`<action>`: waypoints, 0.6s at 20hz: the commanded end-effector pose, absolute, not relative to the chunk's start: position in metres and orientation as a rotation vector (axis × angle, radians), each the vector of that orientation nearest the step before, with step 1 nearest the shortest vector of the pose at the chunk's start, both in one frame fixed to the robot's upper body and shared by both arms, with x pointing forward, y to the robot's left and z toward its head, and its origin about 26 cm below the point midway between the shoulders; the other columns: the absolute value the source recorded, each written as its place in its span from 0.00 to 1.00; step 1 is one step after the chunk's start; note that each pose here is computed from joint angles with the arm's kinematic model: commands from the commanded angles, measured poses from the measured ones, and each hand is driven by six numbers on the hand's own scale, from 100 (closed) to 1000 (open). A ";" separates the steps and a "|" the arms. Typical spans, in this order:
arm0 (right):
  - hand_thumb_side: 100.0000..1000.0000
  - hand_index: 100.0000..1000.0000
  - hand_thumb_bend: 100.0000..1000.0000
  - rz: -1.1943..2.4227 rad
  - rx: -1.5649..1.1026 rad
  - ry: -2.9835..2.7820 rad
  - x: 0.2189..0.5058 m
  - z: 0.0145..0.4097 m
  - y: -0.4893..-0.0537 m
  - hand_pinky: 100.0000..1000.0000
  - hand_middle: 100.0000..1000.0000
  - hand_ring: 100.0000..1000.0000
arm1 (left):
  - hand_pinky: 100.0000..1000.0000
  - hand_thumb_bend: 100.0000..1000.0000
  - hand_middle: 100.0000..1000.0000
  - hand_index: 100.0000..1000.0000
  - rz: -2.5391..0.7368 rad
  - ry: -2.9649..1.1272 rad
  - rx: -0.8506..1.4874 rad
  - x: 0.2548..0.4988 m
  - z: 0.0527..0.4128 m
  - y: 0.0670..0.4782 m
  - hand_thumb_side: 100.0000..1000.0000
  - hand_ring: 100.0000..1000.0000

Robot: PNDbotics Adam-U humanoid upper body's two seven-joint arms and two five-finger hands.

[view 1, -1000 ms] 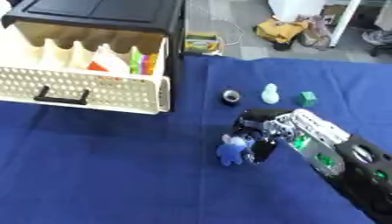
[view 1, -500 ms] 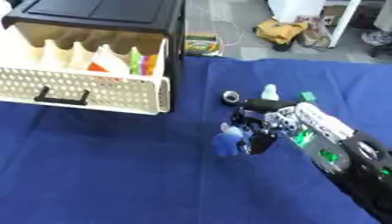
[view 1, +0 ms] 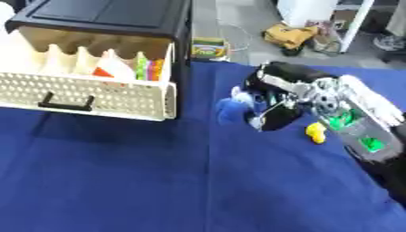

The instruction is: Pick up objects from table and place into drawer.

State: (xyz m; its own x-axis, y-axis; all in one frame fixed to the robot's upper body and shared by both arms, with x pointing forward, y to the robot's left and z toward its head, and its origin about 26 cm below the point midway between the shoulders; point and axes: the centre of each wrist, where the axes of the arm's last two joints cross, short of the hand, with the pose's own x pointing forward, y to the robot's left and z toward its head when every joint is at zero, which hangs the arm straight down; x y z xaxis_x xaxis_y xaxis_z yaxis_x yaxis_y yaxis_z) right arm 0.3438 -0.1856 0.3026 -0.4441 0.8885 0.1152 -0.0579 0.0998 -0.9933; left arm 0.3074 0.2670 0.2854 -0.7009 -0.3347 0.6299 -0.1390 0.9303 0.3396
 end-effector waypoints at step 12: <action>0.12 0.48 0.00 1.294 -0.947 -1.808 0.331 0.382 -0.171 0.26 0.30 0.40 | 0.32 0.00 0.16 0.81 -0.425 -2.441 0.481 0.304 0.296 0.265 1.00 0.00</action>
